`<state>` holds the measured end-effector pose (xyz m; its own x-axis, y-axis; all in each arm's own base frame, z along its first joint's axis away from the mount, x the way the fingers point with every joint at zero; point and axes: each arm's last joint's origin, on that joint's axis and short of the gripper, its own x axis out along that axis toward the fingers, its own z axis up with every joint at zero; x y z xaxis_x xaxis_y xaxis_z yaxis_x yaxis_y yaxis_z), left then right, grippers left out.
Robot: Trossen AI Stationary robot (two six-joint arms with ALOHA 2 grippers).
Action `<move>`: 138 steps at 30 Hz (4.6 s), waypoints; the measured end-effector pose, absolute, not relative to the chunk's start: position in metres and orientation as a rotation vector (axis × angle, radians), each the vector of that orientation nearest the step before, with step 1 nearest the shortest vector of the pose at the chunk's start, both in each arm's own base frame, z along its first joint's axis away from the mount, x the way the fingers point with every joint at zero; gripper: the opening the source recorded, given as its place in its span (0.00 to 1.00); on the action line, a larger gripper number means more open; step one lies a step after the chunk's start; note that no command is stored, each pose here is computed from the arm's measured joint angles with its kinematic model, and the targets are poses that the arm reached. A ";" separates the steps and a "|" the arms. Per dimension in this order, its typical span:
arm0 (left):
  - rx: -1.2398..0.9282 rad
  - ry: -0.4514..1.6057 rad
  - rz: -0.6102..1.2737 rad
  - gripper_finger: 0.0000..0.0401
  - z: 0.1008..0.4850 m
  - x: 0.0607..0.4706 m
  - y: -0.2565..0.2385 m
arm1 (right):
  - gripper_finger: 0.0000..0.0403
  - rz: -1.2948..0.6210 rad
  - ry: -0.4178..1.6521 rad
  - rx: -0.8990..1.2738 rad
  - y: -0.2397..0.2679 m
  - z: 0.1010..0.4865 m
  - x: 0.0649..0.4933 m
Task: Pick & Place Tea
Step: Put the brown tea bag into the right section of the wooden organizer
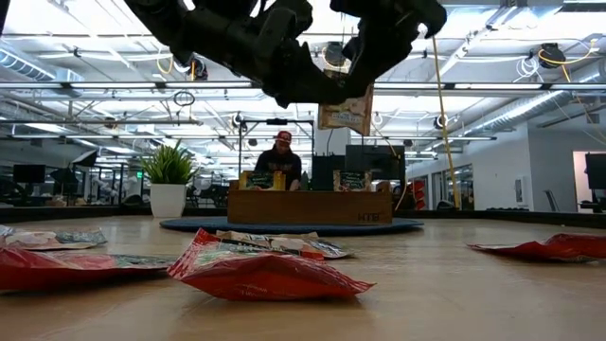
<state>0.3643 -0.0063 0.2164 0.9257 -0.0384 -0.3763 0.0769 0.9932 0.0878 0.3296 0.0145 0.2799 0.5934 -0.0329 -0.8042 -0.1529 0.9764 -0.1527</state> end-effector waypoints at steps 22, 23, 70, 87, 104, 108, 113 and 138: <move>0.215 0.223 -0.077 0.12 0.315 0.294 -0.006 | 0.00 -0.201 1.039 -0.400 -0.050 0.266 0.319; 0.219 0.221 -0.081 0.11 0.316 0.293 -0.006 | 0.00 -0.210 1.024 -0.402 -0.053 0.263 0.319; 0.205 0.239 -0.023 0.12 0.315 0.293 0.012 | 0.00 -0.175 0.998 -0.308 -0.077 0.189 0.310; 0.200 0.242 -0.023 0.12 0.314 0.293 0.012 | 0.08 -0.257 0.979 -0.288 -0.079 0.189 0.313; 0.193 0.248 -0.023 0.12 0.314 0.293 0.012 | 0.42 -0.331 0.918 -0.418 -0.071 0.200 0.318; 0.193 0.251 -0.022 0.12 0.313 0.293 0.012 | 0.44 -0.399 0.868 -0.554 -0.057 0.215 0.319; 0.194 0.274 -0.005 0.12 0.311 0.292 0.013 | 0.43 -0.240 0.760 -0.468 -0.027 0.229 0.318; 0.125 0.717 -0.417 0.12 0.235 0.305 -0.064 | 0.37 0.445 0.734 -0.239 0.140 0.187 0.298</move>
